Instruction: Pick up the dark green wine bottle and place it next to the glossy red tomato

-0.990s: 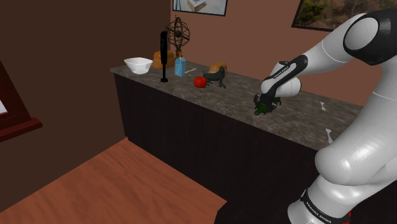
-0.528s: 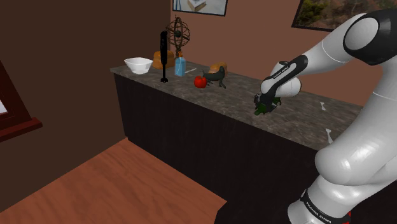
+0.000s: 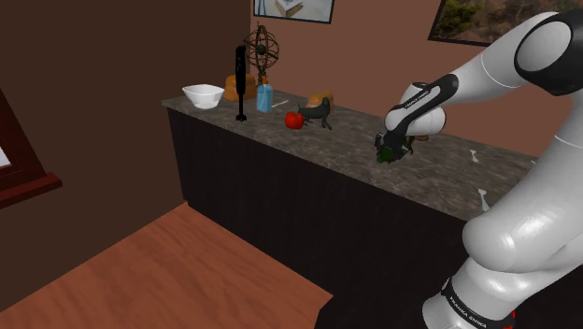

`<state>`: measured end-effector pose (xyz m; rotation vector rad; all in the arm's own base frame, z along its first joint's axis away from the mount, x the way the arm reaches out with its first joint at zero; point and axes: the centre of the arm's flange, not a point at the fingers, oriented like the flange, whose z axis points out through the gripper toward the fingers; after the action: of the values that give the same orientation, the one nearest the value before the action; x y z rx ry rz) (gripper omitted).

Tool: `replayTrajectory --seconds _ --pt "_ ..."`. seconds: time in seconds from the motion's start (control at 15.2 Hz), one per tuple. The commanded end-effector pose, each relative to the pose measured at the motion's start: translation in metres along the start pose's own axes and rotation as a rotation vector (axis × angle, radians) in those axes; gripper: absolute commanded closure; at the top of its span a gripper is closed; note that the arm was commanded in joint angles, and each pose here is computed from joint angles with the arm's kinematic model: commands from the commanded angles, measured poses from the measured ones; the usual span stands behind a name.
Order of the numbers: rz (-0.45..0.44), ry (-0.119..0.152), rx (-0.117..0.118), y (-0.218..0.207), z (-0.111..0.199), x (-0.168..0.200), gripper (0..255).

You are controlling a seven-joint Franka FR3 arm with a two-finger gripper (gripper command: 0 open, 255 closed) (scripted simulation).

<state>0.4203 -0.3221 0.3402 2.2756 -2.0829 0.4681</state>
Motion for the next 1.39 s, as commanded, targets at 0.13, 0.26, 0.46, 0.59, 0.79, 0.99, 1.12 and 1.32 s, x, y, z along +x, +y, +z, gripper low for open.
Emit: replayTrajectory --seconds 0.13,0.26,0.46,0.59,0.79,0.99,1.12,1.32 --pt "0.0 0.0 0.0 -0.005 -0.022 0.005 255" --pt "0.0 0.0 0.0 -0.007 -0.032 0.007 255" --pt "0.0 0.0 0.0 -0.01 -0.047 0.011 255" --pt "0.0 0.0 0.0 -0.012 -0.057 0.013 255" --pt "0.0 0.0 0.0 -0.014 -0.072 0.017 255" --pt "0.0 0.0 0.0 -0.017 -0.087 0.021 255" --pt "0.0 0.0 0.0 -0.019 -0.097 0.023 255" --pt "0.0 0.0 0.0 -0.022 -0.112 0.027 255"
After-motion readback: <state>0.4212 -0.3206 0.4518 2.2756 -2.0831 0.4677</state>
